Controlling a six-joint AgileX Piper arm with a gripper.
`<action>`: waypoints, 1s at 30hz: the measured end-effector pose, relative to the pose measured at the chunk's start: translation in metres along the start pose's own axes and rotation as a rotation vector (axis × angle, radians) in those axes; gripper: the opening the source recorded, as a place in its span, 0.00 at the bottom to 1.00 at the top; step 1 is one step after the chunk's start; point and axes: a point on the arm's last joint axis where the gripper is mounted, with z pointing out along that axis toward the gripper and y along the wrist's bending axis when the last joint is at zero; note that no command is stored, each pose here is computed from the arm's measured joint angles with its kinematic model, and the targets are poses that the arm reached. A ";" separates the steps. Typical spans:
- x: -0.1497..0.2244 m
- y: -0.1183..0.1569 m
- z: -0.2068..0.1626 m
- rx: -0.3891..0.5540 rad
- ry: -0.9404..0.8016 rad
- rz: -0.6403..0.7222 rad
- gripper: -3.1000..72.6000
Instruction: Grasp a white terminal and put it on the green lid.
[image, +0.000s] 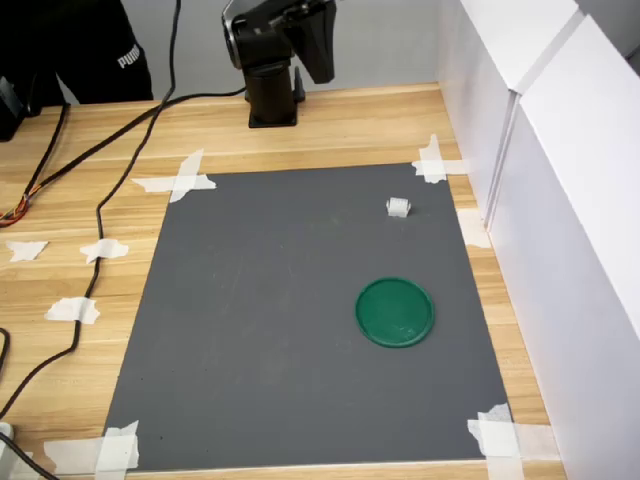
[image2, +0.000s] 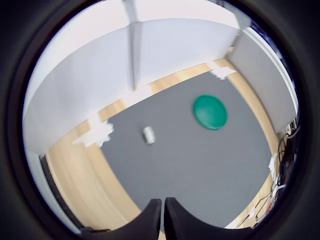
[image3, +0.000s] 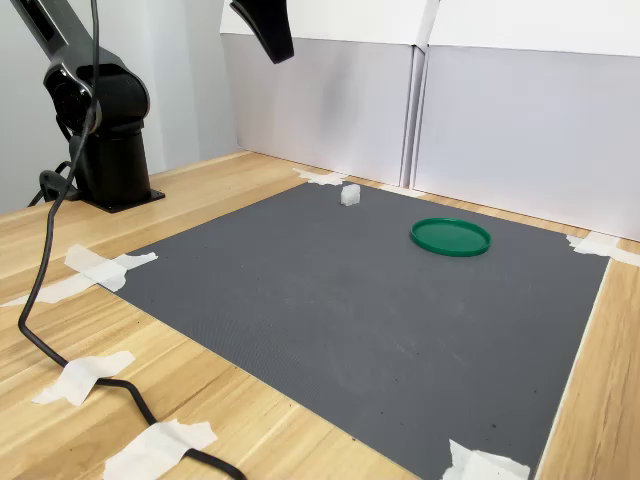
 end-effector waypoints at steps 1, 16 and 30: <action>-0.002 0.002 0.003 -0.020 0.016 -0.014 0.15; -0.022 -0.007 0.044 -0.021 0.085 -0.132 0.97; -0.038 -0.014 0.054 -0.049 0.043 -0.157 0.99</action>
